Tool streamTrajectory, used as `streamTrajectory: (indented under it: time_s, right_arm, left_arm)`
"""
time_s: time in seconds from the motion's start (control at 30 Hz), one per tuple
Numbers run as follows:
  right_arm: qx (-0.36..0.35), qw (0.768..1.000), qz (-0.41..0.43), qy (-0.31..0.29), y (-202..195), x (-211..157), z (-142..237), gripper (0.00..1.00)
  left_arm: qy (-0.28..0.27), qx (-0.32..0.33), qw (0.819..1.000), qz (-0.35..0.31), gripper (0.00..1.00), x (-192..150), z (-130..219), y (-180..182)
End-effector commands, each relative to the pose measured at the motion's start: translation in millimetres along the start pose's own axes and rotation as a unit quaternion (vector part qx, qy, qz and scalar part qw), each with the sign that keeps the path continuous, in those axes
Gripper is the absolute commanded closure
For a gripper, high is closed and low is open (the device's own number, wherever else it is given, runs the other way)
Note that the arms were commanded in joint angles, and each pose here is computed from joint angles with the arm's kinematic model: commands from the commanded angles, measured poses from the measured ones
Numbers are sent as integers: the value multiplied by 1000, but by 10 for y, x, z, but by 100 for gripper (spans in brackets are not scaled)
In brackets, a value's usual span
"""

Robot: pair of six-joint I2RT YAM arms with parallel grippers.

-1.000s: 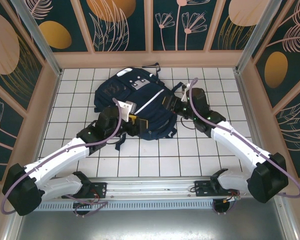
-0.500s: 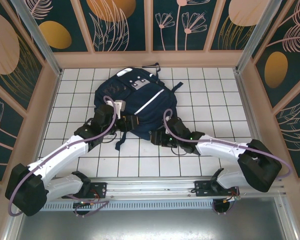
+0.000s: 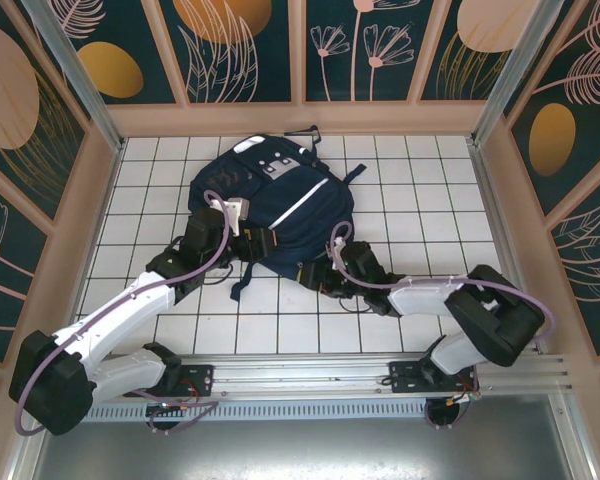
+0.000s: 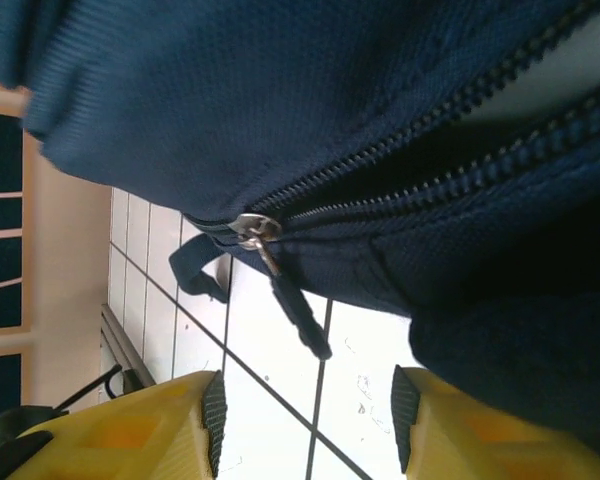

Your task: Pack the student bag

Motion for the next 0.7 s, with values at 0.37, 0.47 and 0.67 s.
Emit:
streamTrajectory:
  time_s: [0.37,0.47,0.67]
  right_arm:
    - [59,998,1,-16,156,112,-143,58]
    - [60,998,-1,-22,152,140,-169,60]
    - [72,997,3,-42,231,224,-181,72]
  left_arm:
    - [-9,-12,1000,1,38,28,43,-4]
    - [-11,-12,1000,0,38,32,47,-5]
    - [-12,-11,1000,1,38,13,40,18]
Point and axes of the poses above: each hand's point on the last joint's axis, 136 mm out from that joint toward the fingers, its own z axis back along the fingers, its own y axis along the line the jaws close on, x = y × z, the point moved 1 cm from there along z, back along the fingers, and after that the axes turned 9 degrees about z, right-handed, at the moved point
